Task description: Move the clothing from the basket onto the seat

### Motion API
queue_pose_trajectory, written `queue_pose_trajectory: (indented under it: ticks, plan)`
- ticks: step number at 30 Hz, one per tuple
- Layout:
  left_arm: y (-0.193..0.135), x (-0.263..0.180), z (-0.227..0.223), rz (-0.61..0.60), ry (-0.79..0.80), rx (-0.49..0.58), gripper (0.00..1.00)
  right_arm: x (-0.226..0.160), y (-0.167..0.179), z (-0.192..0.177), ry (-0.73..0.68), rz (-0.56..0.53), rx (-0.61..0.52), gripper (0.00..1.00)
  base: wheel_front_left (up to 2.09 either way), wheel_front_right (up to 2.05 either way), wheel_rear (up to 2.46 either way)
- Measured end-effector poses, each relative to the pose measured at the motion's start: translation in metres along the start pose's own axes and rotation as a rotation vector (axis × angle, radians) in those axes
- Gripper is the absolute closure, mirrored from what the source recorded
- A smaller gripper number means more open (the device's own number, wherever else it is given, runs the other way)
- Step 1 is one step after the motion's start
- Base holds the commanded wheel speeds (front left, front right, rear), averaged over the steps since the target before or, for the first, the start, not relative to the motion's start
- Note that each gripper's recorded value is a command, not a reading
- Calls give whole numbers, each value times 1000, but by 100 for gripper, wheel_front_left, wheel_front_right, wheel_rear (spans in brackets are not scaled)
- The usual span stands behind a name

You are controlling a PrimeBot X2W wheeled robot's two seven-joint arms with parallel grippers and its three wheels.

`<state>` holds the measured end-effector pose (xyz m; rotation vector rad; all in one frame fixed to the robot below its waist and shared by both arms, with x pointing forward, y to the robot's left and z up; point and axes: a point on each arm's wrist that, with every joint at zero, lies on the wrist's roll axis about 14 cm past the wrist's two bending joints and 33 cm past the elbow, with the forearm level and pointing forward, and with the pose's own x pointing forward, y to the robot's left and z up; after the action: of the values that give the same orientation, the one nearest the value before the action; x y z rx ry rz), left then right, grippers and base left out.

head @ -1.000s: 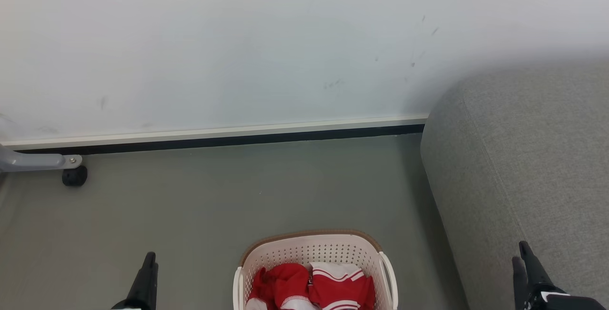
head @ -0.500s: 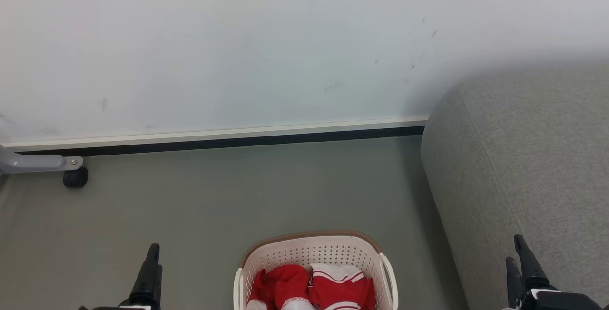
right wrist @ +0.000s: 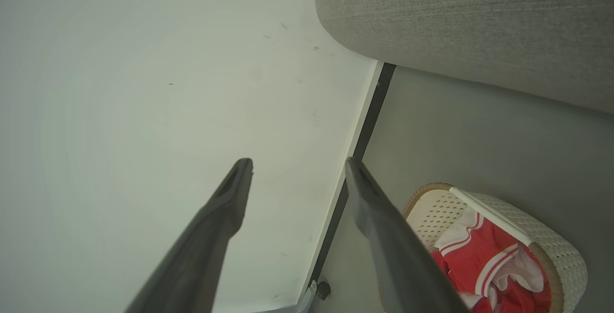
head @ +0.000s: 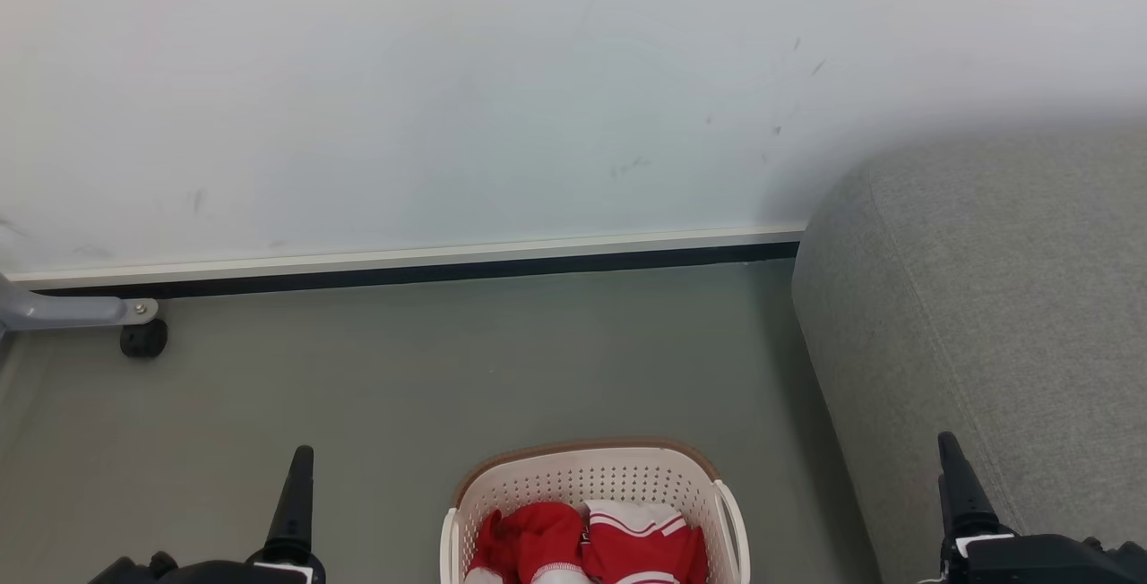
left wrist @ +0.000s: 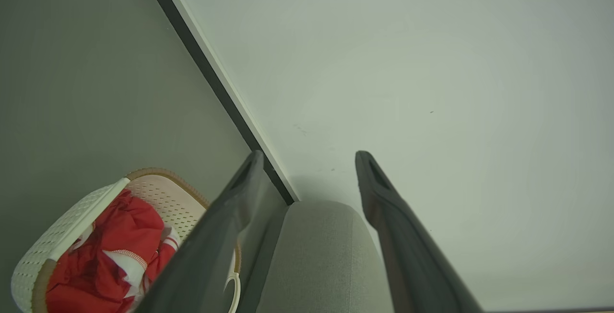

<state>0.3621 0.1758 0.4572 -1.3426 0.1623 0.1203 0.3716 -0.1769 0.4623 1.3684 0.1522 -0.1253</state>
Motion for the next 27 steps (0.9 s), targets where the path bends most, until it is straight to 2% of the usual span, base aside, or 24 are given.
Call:
queue_pose_trajectory:
  ticks: [27]
  plan:
    - [-18, -4, 6, -41, -42, 603, 0, -3, 23, -17, 5, 70, -584, 0, 0, 0, 0]
